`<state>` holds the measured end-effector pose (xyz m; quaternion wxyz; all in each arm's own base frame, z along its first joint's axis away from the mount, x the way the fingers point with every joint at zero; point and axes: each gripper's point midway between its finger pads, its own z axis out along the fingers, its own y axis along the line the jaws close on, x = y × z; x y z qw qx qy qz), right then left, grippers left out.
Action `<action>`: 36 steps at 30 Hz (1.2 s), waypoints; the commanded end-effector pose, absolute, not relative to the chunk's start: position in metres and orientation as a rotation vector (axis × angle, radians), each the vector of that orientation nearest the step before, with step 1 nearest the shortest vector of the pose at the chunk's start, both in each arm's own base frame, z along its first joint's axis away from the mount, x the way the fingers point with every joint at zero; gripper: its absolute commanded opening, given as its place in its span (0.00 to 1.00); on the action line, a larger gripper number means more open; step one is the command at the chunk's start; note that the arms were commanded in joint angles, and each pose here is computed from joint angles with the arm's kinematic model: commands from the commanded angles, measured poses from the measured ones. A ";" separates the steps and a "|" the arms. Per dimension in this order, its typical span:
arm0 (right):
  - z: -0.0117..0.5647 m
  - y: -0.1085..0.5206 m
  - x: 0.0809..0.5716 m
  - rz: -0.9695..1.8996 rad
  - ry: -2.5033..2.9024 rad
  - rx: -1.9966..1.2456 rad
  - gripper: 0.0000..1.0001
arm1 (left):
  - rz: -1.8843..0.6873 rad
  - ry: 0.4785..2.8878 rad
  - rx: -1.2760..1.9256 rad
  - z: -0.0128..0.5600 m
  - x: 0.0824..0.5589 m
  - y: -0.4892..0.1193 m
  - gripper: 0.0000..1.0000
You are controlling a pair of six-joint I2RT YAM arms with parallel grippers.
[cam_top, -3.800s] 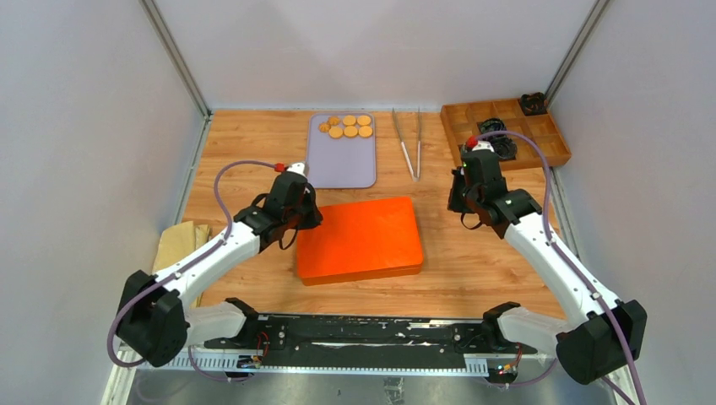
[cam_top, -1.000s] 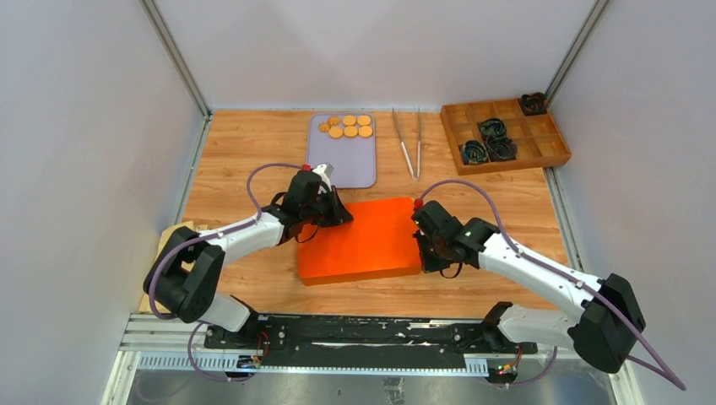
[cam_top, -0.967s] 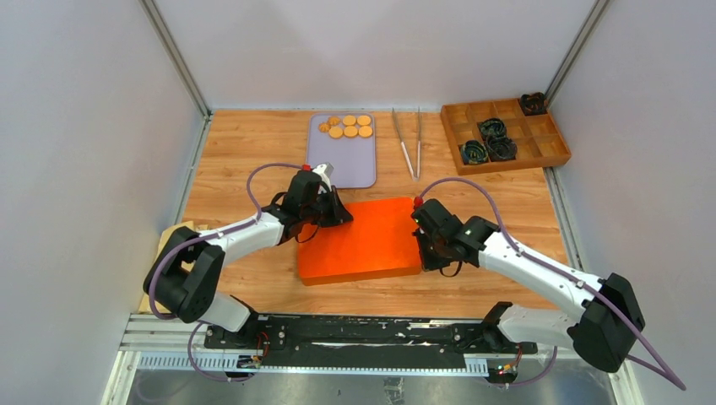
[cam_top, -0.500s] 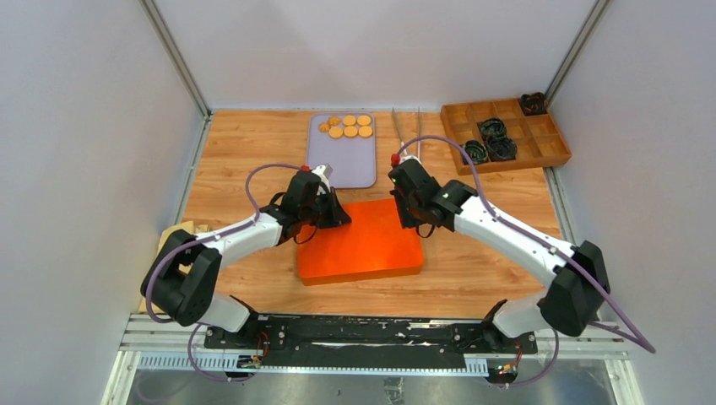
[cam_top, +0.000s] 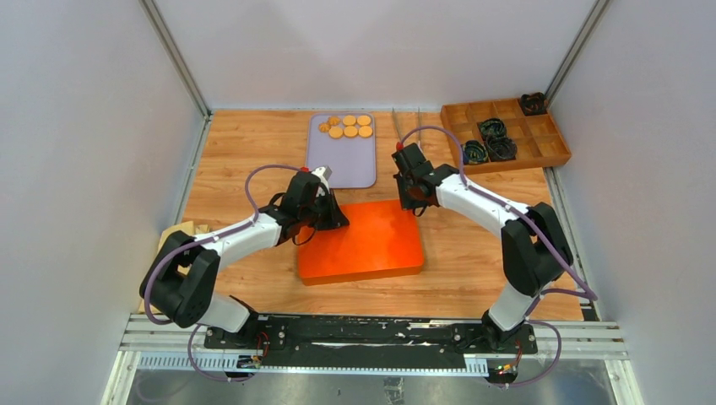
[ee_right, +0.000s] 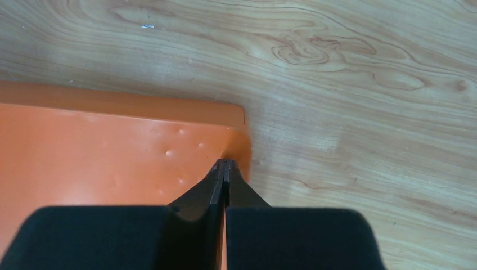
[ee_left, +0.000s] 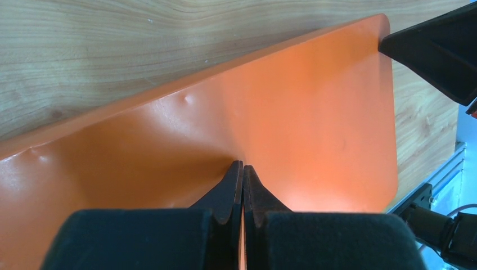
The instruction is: Pack the cookies
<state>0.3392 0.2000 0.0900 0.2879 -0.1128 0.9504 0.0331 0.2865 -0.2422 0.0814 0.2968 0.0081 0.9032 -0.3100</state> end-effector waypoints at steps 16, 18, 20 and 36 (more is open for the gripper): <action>0.143 0.238 0.426 0.113 2.452 -0.398 0.00 | -0.666 2.411 0.046 0.108 0.299 -0.228 0.00; 0.124 0.242 0.435 0.128 2.502 -0.387 0.00 | -0.608 2.398 0.032 0.113 0.305 -0.221 0.00; 0.107 0.246 0.438 0.161 2.543 -0.379 0.00 | -0.537 2.382 0.012 0.120 0.313 -0.212 0.00; 0.059 0.226 0.357 0.252 2.721 -0.393 0.00 | -0.442 2.520 -0.111 0.059 0.334 -0.181 0.00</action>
